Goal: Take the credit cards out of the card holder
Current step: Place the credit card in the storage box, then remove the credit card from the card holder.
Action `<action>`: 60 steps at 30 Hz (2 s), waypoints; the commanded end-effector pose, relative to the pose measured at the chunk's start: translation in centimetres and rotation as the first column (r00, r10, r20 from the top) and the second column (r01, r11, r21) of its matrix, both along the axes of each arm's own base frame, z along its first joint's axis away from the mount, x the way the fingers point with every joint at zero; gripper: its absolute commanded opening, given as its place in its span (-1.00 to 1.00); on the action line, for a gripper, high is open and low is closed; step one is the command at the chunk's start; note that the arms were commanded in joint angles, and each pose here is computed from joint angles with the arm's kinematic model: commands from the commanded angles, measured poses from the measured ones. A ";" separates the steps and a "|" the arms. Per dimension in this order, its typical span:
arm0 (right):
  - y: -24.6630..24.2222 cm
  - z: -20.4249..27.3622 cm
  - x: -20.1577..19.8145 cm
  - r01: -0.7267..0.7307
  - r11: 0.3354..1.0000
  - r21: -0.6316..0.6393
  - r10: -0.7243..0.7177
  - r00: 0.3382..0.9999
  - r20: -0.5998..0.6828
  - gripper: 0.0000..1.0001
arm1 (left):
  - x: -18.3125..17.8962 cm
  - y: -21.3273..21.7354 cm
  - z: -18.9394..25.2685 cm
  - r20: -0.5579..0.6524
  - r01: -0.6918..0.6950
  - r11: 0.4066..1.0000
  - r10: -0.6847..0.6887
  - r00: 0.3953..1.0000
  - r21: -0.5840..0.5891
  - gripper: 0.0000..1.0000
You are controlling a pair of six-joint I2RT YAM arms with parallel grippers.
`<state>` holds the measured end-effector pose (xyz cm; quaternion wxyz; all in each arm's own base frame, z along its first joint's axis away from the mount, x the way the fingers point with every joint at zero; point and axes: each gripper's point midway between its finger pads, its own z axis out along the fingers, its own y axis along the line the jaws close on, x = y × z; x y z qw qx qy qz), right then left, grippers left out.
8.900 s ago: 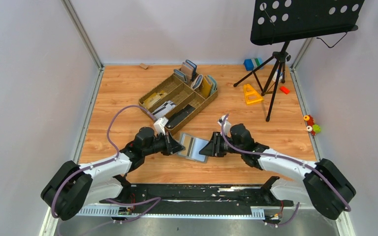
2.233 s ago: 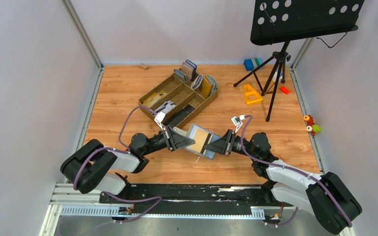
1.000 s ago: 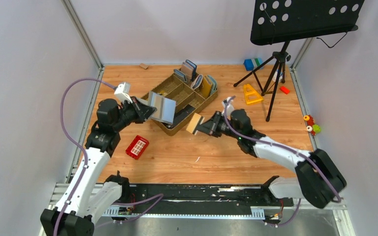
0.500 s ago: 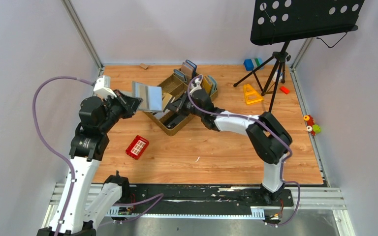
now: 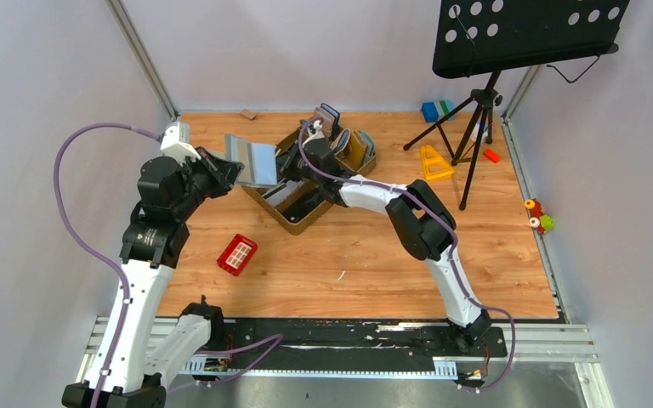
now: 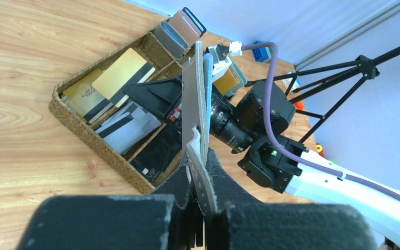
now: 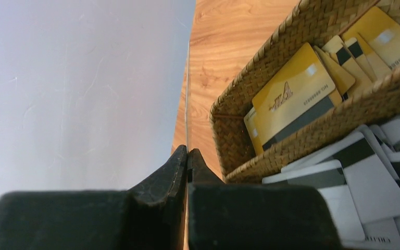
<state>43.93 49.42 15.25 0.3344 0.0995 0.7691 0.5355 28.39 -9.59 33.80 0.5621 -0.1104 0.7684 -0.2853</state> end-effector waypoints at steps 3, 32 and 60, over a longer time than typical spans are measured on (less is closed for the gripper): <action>1.5 0.0 1.5 0.031 0.999 0.029 -0.031 0.999 0.014 -1.00 | 0.2 -0.1 2.1 0.077 0.010 1.000 -0.009 0.997 -0.011 -1.00; -2.7 5.2 -2.0 0.007 1.000 -0.004 -0.006 0.973 0.232 -0.15 | -0.4 -1.7 0.7 0.069 0.100 0.994 -0.097 0.993 -0.044 -1.00; -26.8 1.7 -17.6 0.073 0.913 -0.402 0.058 0.950 0.305 -0.06 | -3.1 -12.6 -9.7 -0.017 0.478 0.856 -0.490 0.871 -0.199 -1.00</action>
